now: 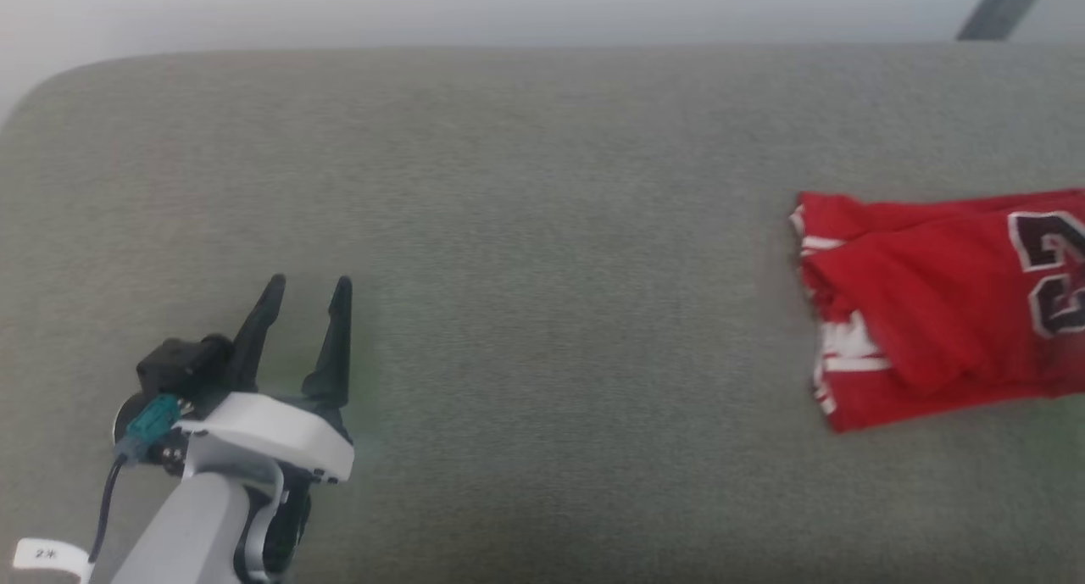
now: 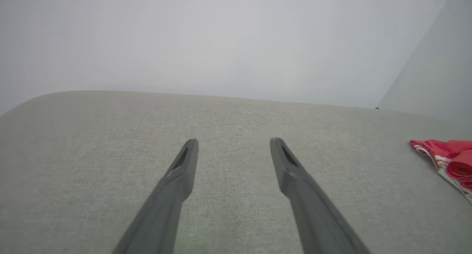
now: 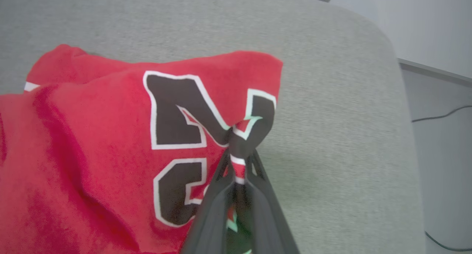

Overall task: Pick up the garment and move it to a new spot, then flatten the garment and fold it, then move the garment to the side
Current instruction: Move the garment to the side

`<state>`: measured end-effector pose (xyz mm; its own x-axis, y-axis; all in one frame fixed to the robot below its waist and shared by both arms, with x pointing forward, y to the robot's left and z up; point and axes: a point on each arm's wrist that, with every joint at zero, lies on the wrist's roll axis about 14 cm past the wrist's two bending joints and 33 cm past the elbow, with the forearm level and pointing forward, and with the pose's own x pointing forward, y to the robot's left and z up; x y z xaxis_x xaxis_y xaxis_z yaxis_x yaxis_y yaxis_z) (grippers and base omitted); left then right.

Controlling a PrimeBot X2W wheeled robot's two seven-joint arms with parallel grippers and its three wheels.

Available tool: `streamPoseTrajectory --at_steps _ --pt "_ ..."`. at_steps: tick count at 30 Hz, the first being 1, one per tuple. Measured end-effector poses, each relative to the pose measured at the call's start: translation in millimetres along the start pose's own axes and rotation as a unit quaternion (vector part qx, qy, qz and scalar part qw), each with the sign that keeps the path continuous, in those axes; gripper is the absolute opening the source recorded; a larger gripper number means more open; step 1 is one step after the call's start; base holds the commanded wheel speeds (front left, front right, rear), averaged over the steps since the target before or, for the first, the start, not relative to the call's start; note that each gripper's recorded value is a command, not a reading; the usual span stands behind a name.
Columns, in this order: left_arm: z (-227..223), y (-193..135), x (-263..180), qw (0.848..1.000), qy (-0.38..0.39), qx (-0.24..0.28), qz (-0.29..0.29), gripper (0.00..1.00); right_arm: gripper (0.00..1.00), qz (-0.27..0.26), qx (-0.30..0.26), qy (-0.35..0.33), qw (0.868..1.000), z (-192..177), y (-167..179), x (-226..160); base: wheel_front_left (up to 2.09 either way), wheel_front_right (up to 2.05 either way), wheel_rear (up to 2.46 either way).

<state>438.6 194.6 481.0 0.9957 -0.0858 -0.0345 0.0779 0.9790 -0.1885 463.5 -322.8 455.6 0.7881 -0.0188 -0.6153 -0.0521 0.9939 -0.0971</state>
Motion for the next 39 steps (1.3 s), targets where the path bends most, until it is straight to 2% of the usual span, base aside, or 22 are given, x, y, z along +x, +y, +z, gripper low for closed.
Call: streamPoseTrajectory --at_steps 12,20,30,39 --pt "-18 -63 59 0.995 0.014 0.002 -0.100 1.00 0.00 -0.123 -0.001 -0.010 0.992 2 -98 -28 0.00 0.00 0.00" --pt "-37 -104 89 0.987 0.031 -0.002 -0.157 1.00 0.00 -0.180 -0.026 -0.005 0.983 -3 -138 -36 0.00 0.00 0.00" --pt "-62 -140 115 0.977 0.048 -0.008 -0.208 1.00 0.00 -0.218 -0.050 0.007 0.975 -21 -159 -22 0.00 0.00 0.00" --pt "-81 -145 128 0.973 0.064 -0.005 -0.220 1.00 0.00 -0.211 -0.063 0.031 0.975 -40 -145 9 0.00 0.00 0.00"
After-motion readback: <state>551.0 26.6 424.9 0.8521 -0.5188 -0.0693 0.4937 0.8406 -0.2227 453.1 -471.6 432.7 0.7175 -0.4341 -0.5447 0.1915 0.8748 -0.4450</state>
